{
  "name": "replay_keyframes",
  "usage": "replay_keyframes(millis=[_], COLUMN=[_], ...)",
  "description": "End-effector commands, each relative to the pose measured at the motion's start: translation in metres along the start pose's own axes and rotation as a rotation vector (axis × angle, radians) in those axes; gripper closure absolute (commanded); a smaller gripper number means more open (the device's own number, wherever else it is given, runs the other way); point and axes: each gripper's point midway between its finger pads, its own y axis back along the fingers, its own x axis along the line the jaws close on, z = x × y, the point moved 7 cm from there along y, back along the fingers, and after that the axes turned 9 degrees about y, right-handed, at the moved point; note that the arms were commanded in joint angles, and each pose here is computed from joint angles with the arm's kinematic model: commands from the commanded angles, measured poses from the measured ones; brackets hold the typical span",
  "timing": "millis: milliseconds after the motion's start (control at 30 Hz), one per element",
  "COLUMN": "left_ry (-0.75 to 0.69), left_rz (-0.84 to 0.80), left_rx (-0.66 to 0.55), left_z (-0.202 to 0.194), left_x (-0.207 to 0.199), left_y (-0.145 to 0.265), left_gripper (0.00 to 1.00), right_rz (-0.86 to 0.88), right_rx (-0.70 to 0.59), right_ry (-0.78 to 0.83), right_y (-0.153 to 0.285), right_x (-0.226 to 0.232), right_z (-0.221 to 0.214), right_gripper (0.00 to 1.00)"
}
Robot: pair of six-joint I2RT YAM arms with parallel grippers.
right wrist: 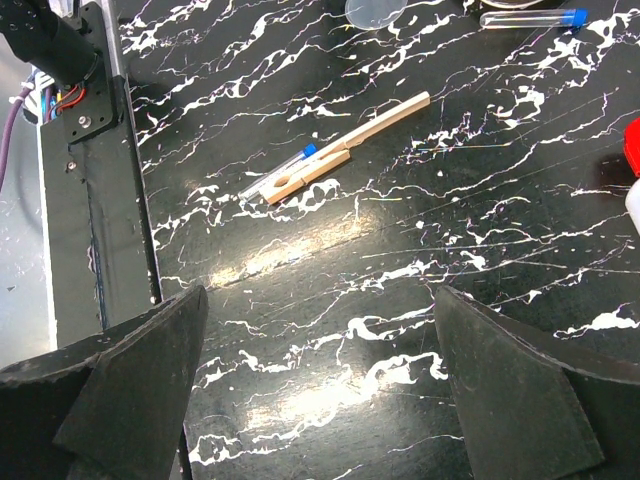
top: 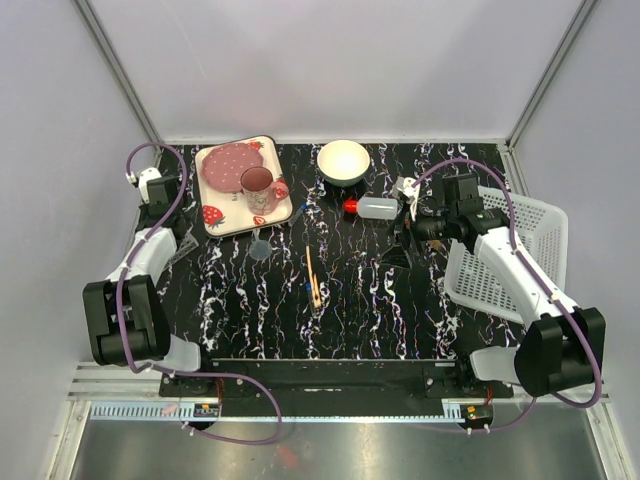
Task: Organize the chemistry lab equipment
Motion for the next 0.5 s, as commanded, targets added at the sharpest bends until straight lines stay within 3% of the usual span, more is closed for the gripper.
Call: replay_keyframes(millis=[0,467], left_ry=[0.044,0.054], left_rz=[-0.059,-0.05], left_rx=[-0.067,-0.007], left_z=[0.021,0.003], left_x=[-0.014,-0.015], left_y=[-0.005,-0.02], left_gripper=[0.97,0.97], right_rz=[-0.001,0.003], right_rx=[-0.005,0.01], right_ry=[0.02,0.006], right_y=[0.0,-0.003], right_x=[-0.004,-0.006], right_z=[-0.001,-0.005], right_gripper=[0.0,0.0])
